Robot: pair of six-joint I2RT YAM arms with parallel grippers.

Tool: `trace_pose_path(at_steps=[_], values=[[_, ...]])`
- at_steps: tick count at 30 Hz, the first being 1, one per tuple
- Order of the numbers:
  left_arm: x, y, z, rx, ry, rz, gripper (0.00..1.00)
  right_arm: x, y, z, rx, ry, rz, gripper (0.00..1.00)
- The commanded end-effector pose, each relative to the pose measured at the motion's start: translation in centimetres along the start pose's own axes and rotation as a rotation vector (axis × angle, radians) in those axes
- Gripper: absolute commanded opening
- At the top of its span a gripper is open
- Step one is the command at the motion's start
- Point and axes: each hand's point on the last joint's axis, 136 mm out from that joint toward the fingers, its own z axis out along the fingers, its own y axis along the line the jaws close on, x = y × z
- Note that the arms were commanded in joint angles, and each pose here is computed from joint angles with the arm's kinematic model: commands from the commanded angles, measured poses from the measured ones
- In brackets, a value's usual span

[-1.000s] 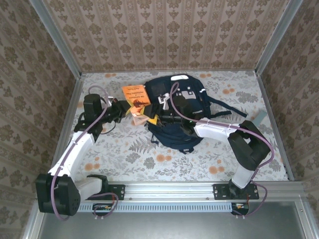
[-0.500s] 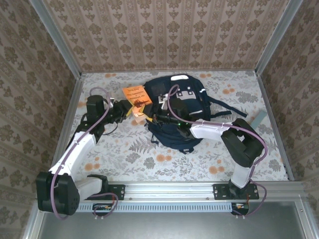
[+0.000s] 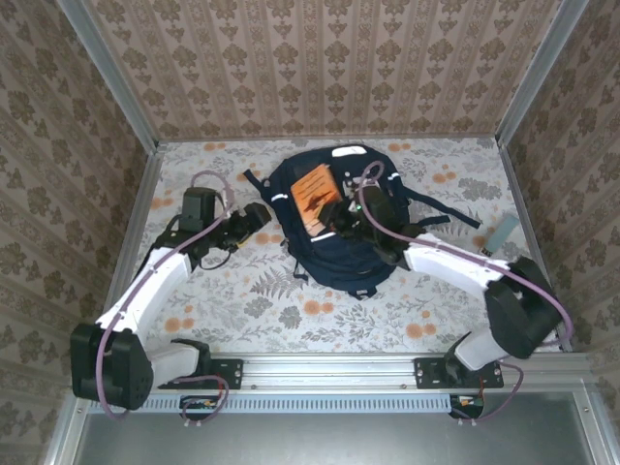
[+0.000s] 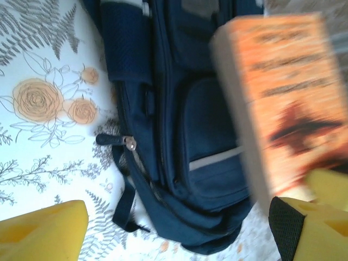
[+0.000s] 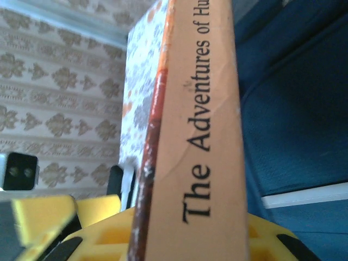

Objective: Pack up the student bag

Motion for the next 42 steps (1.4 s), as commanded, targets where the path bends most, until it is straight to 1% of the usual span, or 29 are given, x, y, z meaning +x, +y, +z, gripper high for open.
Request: trace_pose_path(at_steps=[1, 3, 5, 8, 11, 14, 18, 21, 25, 29, 35, 42], values=[[0.6, -1.6, 0.2, -0.075, 0.024, 0.219, 0.88, -3.1, -2.0, -4.4, 0.122, -0.105, -0.127, 0.21], [1.1, -2.6, 0.9, -0.098, 0.042, 0.312, 0.88, -4.0, -3.1, -6.4, 0.159, -0.140, -0.134, 0.22], [2.4, -4.4, 1.9, -0.095, 0.076, 0.424, 0.89, -4.8, -4.6, -8.5, 0.210, -0.174, -0.126, 0.22], [3.8, -6.4, 3.2, -0.090, 0.095, 0.581, 0.90, -5.7, -6.7, -11.6, 0.270, -0.224, -0.093, 0.22], [5.3, -8.1, 4.7, -0.092, 0.130, 0.716, 0.99, -6.2, -8.5, -14.5, 0.319, -0.270, -0.058, 0.22], [6.8, -9.7, 6.3, -0.094, 0.165, 0.846, 1.00, -6.5, -9.8, -16.8, 0.356, -0.305, -0.025, 0.22], [8.6, -11.1, 8.9, -0.119, 0.216, 0.990, 1.00, -6.5, -10.8, -18.6, 0.386, -0.325, 0.001, 0.22], [9.8, -11.1, 10.9, -0.170, 0.282, 1.071, 0.92, -6.4, -11.2, -19.2, 0.398, -0.327, 0.016, 0.22], [11.0, -10.7, 13.5, -0.247, 0.363, 1.158, 0.79, -6.2, -11.6, -19.4, 0.405, -0.317, 0.030, 0.22], [11.7, -10.1, 15.7, -0.306, 0.410, 1.220, 0.71, -5.9, -12.1, -19.6, 0.417, -0.311, 0.044, 0.22], [11.2, -9.1, 17.6, -0.408, 0.421, 1.280, 0.64, -5.4, -12.6, -19.6, 0.420, -0.302, 0.063, 0.23], [10.8, -7.8, 18.9, -0.482, 0.431, 1.322, 0.61, -5.0, -13.0, -19.4, 0.424, -0.292, 0.076, 0.23]])
